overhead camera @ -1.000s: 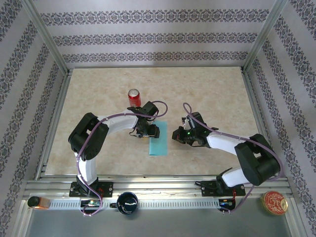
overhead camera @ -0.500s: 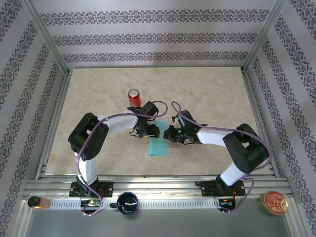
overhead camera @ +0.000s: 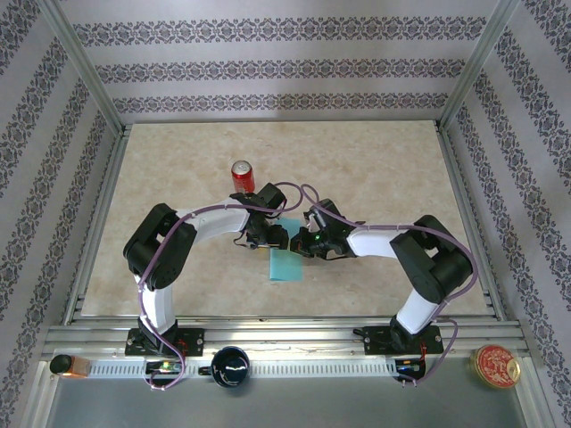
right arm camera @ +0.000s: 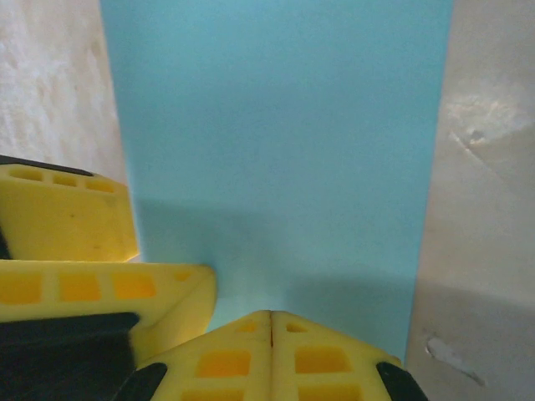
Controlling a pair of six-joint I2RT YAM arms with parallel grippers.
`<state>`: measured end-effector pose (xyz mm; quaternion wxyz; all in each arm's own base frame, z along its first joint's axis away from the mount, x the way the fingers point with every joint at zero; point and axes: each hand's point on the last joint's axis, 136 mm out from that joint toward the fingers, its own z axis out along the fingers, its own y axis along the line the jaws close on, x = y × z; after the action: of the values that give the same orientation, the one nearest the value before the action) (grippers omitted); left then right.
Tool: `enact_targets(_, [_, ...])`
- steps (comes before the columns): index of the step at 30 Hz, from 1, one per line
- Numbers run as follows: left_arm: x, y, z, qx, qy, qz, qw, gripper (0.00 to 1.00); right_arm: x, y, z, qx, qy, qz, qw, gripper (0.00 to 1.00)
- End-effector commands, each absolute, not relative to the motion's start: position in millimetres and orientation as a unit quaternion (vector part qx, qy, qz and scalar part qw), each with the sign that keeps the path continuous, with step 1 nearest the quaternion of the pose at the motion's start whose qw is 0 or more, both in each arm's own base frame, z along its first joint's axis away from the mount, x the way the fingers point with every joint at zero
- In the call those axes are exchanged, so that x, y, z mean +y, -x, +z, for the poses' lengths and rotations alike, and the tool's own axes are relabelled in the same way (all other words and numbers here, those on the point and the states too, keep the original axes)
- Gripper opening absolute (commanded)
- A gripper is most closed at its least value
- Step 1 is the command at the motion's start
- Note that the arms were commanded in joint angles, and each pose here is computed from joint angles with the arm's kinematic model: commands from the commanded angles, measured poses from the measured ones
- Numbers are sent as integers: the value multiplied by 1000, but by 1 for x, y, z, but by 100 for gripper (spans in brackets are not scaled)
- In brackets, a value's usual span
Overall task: Fold a paper plane with a square sheet of paper (pick it up from the middle)
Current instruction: Hold the square sheet of paper at the center of the table.
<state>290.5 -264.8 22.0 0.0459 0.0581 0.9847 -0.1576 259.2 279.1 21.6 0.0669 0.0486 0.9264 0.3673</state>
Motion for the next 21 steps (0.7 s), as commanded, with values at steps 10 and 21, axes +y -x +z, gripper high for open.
enact_targets(10, [-262,-296,11,985,-54,-148,63,53,256,-240,-16,956,-22,289,43,0])
enact_targets(21, [-262,-316,93,959,0,-237,159,57,243,-246,-15,956,18,291,10,0])
